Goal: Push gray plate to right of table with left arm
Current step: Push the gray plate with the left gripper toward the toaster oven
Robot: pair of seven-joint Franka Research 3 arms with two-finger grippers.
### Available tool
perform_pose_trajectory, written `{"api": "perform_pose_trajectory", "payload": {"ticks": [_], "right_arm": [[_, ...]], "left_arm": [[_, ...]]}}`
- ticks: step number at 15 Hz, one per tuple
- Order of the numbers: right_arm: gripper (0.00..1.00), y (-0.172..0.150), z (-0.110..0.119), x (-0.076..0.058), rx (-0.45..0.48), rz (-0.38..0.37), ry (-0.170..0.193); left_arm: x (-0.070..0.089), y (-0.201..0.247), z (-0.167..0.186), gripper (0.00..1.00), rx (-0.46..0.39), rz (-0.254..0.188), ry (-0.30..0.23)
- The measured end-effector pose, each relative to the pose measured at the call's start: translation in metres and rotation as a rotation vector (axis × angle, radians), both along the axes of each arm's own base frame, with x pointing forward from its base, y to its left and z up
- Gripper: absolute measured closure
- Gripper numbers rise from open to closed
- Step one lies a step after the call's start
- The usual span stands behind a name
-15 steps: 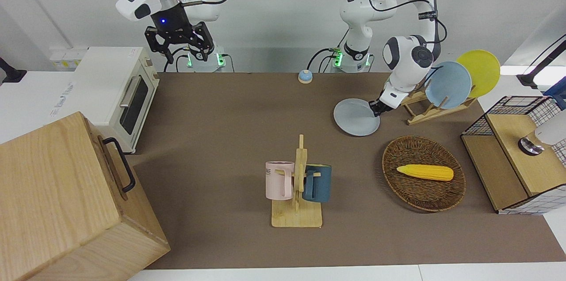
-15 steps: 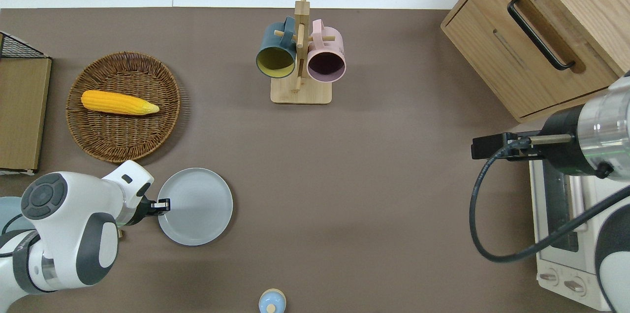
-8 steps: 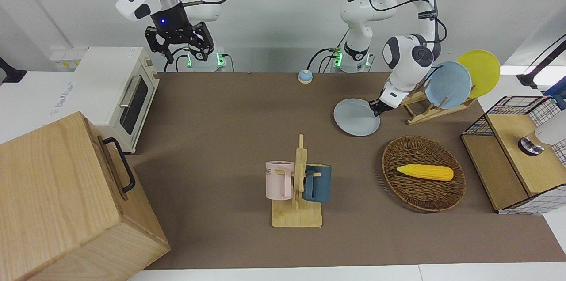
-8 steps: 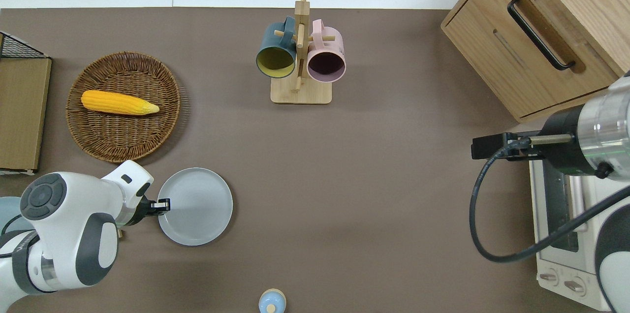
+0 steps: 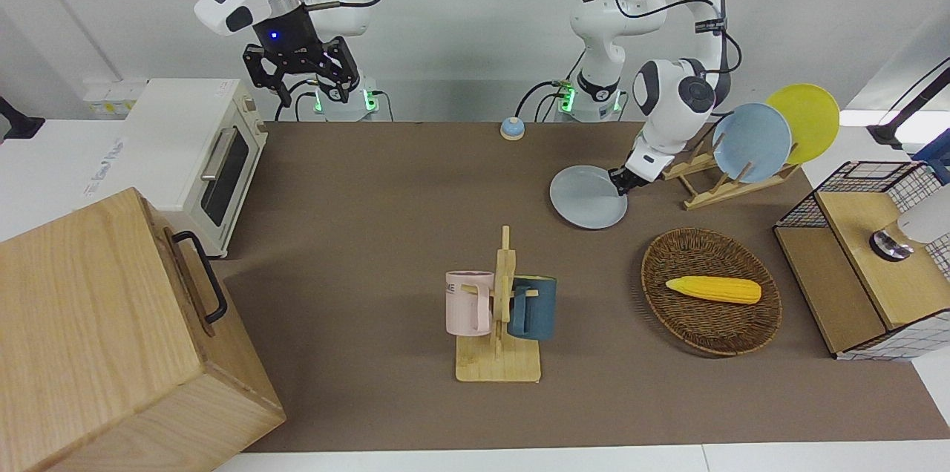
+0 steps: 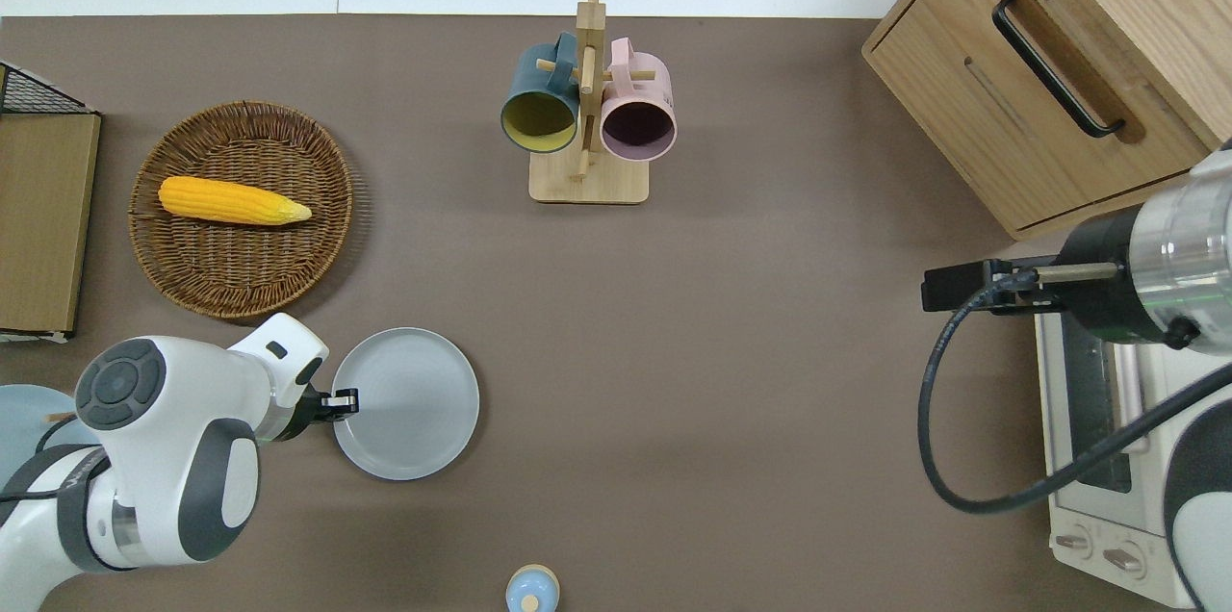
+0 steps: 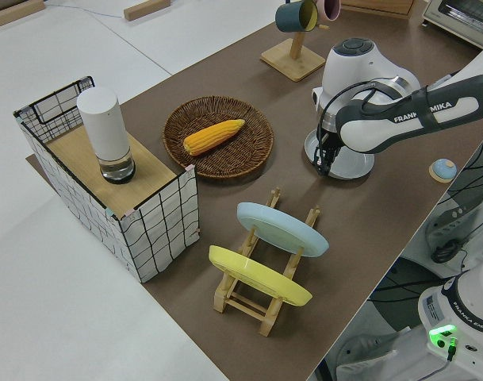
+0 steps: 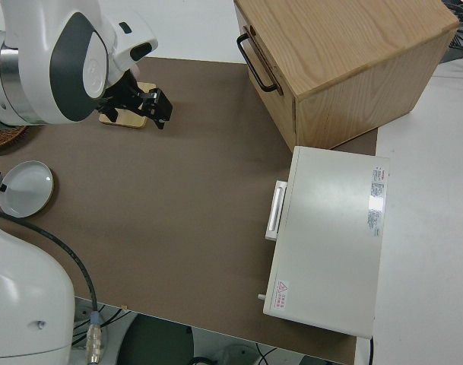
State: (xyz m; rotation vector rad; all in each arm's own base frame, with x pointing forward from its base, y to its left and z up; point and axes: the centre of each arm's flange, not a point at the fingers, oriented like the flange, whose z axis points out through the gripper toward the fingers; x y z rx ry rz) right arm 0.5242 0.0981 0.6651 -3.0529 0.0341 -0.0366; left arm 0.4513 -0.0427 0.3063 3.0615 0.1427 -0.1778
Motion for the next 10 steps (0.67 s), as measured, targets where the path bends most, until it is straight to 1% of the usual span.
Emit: {"api": "perform_pose_trajectory", "payload": {"ticks": [5, 8, 10], "right_arm": [[0.0, 0.0, 0.0, 0.0, 0.0, 0.0, 0.0], [0.0, 0.0, 0.0, 0.0, 0.0, 0.0, 0.0], [0.0, 0.0, 0.0, 0.0, 0.0, 0.0, 0.0]], "left_arm": [[-0.006, -0.045, 0.001, 0.97, 0.003, 0.012, 0.006], [-0.012, -0.073, 0.001, 0.97, -0.023, 0.014, 0.01], [-0.017, -0.093, 0.002, 0.97, -0.031, 0.023, 0.01]]}}
